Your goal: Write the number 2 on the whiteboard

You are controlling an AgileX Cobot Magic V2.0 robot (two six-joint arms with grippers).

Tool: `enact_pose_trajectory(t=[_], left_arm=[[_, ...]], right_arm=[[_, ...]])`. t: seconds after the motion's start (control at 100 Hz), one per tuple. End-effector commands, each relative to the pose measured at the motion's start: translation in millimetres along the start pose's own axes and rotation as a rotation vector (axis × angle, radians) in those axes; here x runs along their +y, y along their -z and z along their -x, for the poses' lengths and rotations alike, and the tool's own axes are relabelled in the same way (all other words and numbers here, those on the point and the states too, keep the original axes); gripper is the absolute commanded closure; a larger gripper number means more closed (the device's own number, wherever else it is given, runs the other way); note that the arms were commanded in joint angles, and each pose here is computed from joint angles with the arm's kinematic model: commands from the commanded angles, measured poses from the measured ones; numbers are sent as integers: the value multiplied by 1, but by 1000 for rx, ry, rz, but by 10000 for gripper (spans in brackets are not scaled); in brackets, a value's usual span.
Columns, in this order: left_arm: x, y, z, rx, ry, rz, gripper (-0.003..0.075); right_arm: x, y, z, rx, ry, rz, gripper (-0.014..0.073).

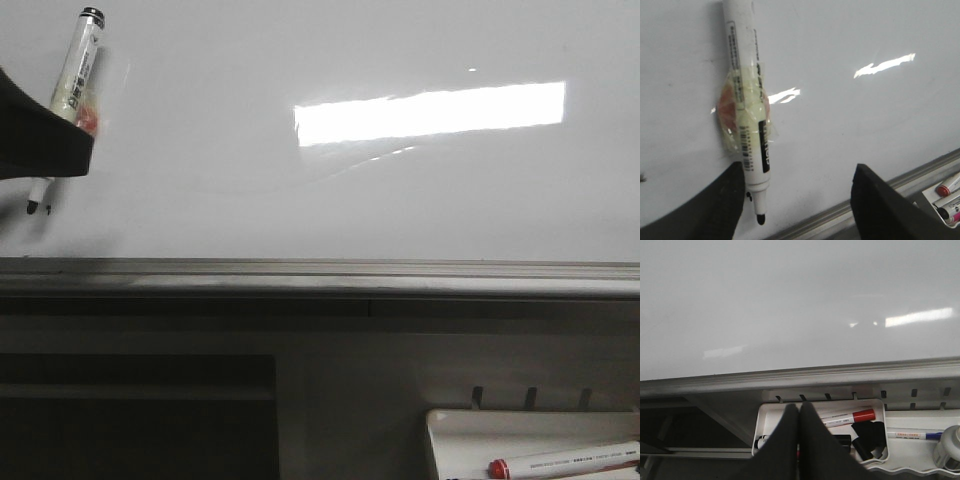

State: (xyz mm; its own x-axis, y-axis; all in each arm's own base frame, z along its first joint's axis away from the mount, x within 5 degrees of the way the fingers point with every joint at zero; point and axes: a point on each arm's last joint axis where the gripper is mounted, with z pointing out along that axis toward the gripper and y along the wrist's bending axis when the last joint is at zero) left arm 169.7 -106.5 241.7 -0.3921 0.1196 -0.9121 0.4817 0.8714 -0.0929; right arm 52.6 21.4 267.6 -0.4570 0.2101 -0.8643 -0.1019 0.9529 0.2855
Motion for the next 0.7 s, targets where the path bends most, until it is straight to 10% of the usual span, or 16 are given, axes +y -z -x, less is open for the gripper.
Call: enact_pose_trajectory(t=[0.0, 0.46, 0.69], left_arm=[[-2, -4, 18, -130, 20, 3, 303], [3, -24, 8, -91, 96, 46, 310], [4, -26, 7, -90, 114, 56, 515]], right_arm=[[1, 1, 14, -82, -12, -3, 662], [1, 1, 14, -82, -13, -2, 662], [2, 1, 11, -51, -15, 3, 662]])
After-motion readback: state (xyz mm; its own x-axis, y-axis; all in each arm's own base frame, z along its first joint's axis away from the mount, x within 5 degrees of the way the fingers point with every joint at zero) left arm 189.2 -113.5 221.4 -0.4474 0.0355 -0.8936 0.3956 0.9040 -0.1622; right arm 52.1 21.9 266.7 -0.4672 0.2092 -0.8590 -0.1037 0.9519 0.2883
